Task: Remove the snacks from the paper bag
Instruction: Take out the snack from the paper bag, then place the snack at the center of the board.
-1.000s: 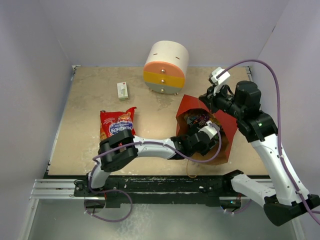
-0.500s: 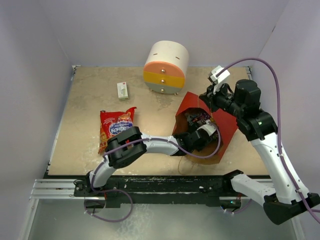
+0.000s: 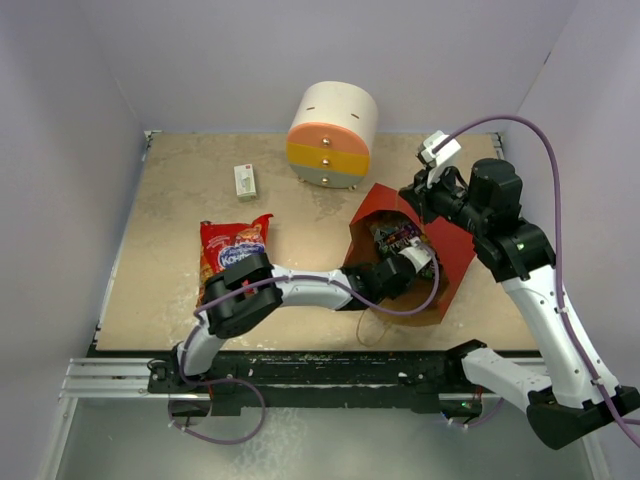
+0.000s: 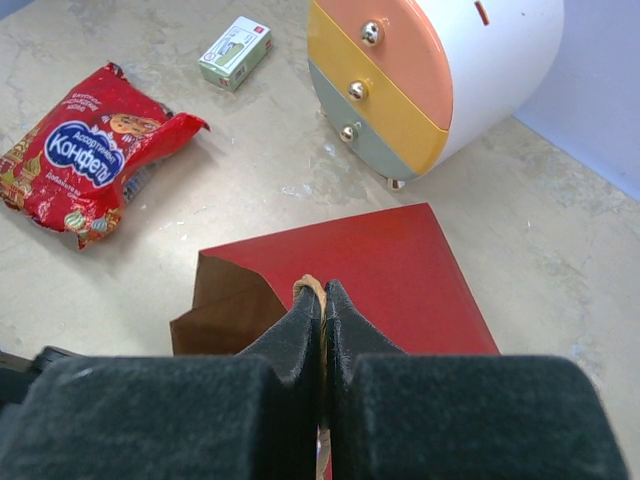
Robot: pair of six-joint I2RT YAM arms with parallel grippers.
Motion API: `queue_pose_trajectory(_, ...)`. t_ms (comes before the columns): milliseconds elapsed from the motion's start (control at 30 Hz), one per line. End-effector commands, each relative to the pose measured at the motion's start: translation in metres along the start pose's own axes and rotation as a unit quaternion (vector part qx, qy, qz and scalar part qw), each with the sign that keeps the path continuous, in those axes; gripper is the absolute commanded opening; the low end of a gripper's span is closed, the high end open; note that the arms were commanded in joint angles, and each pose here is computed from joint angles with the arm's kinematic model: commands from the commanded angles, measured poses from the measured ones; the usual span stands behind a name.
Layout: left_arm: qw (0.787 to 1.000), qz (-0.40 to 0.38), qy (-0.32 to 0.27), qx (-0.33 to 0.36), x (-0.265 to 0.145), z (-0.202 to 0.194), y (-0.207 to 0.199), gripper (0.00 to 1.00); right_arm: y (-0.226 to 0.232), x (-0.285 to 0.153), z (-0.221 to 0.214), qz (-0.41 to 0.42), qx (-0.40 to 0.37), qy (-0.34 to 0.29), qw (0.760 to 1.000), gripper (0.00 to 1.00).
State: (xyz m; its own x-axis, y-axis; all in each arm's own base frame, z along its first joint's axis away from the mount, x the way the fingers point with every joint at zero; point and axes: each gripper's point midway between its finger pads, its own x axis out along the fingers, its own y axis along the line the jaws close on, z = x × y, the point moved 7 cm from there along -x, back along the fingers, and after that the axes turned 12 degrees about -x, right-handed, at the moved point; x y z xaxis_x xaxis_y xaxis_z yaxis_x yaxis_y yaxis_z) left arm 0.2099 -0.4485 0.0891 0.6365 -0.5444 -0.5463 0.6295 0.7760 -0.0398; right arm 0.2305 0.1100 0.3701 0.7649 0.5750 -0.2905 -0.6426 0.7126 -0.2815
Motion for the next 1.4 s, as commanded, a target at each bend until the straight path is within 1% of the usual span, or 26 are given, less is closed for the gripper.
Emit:
queue_pose_trajectory(0, 0.997, -0.039, -0.052, -0.037, -0.043, 0.048, -0.002, 0.44, -0.010, -0.010, 0.024, -0.033, -0.021, -0.043, 0.998, 0.00)
queue_pose_trajectory(133, 0.996, -0.053, -0.048, -0.044, -0.061, 0.051, 0.001, 0.36, -0.011, -0.010, 0.025, -0.041, -0.022, -0.055, 0.997, 0.00)
queue_pose_trajectory(200, 0.996, -0.063, -0.043, -0.049, -0.071, 0.052, 0.003, 0.33, -0.012, -0.010, 0.024, -0.046, -0.021, -0.055, 0.997, 0.00)
queue_pose_trajectory(333, 0.994, -0.091, -0.032, -0.050, -0.098, 0.048, 0.000, 0.33, -0.014, -0.009, 0.023, -0.054, -0.019, -0.050, 0.997, 0.00)
queue_pose_trajectory(500, 0.993, -0.099, -0.020, -0.066, -0.140, 0.039, 0.003, 0.31, -0.017, -0.009, 0.028, -0.063, -0.026, -0.055, 0.996, 0.00)
queue_pose_trajectory(633, 0.991, -0.105, -0.023, -0.080, -0.177, 0.038, 0.007, 0.30, -0.016, -0.010, 0.027, -0.065, -0.026, -0.064, 0.996, 0.00)
queue_pose_trajectory(733, 0.992, -0.083, -0.026, -0.091, -0.201, 0.043, 0.017, 0.30, -0.015, -0.013, 0.026, -0.068, -0.023, -0.070, 0.995, 0.00)
queue_pose_trajectory(833, 0.991, -0.053, -0.036, -0.118, -0.229, 0.050, 0.032, 0.29, -0.015, -0.015, 0.024, -0.079, -0.023, -0.077, 0.994, 0.00)
queue_pose_trajectory(1033, 0.981, -0.008, -0.066, -0.181, -0.278, 0.060, 0.068, 0.24, -0.017, -0.016, 0.025, -0.086, -0.026, -0.080, 0.993, 0.00)
queue_pose_trajectory(1100, 0.980, 0.015, -0.063, -0.190, -0.287, 0.056, 0.079, 0.24, -0.015, -0.014, 0.027, -0.076, -0.023, -0.084, 0.993, 0.00)
queue_pose_trajectory(1200, 0.976, 0.052, -0.041, -0.205, -0.296, 0.045, 0.092, 0.24, -0.011, -0.010, 0.025, -0.053, -0.021, -0.081, 0.995, 0.00)
queue_pose_trajectory(1300, 0.971, 0.093, -0.018, -0.222, -0.294, 0.026, 0.101, 0.24, -0.008, -0.008, 0.021, -0.049, -0.006, -0.082, 0.995, 0.00)
queue_pose_trajectory(1367, 0.964, 0.112, -0.014, -0.243, -0.288, 0.018, 0.106, 0.23, -0.007, -0.012, 0.024, -0.046, -0.003, -0.088, 0.995, 0.00)
